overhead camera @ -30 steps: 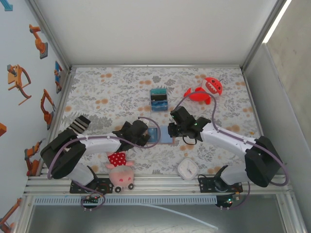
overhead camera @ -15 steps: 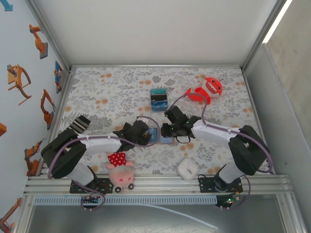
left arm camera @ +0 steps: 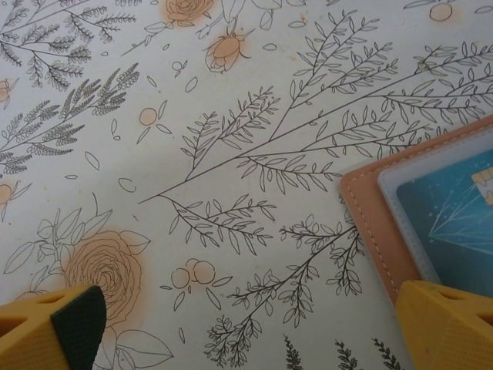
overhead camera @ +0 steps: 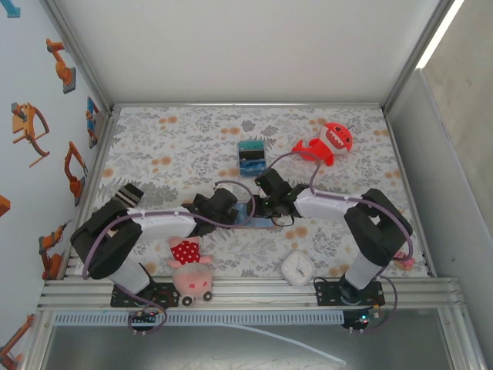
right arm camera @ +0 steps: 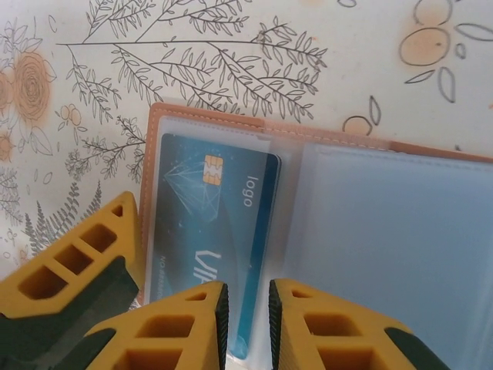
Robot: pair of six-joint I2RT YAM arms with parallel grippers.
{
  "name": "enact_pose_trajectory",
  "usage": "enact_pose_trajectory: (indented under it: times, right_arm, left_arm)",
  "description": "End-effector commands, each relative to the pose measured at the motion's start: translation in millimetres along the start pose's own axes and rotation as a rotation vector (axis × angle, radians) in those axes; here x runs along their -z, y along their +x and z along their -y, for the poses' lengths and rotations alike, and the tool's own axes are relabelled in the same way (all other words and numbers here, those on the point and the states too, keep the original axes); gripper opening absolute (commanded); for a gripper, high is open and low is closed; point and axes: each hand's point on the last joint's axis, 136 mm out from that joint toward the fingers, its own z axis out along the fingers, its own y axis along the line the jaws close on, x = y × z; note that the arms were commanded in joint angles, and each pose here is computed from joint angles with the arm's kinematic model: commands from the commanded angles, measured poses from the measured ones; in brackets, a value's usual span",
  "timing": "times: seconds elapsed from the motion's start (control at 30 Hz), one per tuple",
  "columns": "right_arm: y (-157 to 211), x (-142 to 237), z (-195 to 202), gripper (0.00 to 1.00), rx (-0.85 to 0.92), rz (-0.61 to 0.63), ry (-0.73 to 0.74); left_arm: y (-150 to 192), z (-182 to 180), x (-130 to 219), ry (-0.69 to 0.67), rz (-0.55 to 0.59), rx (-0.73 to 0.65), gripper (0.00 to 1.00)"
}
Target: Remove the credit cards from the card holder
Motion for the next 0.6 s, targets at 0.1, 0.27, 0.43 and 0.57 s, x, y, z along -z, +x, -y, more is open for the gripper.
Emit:
enact_pose_trajectory:
  times: [0.1,0.27,0.43,0.57]
  right_arm:
    - [-12.4,-1.7,-17.4,0.21,-0.014,0.02,-0.06]
    - [-9.4,-5.4,-14.9,0.22,-0.019,0.01,-0.059]
    - [-4.4,-12.6,-11.0,0.21,-0.033,-0.011,-0.057]
    - [0.1,-19.8,-5.1,0.21,-0.044,-0.032,-0.04]
  left_arm:
    - [4.1,2.1,-3.1,0.001,-0.037,0.011,0.97]
    - [6.6,0.6,-1.7,-0.001,-0.044,0.008,0.97]
    - [4.8,0.6,0.1,0.001,-0.039,0.009,0.97]
    - [4.2,1.0,0.0,0.001,-0.04,0.009,0.97]
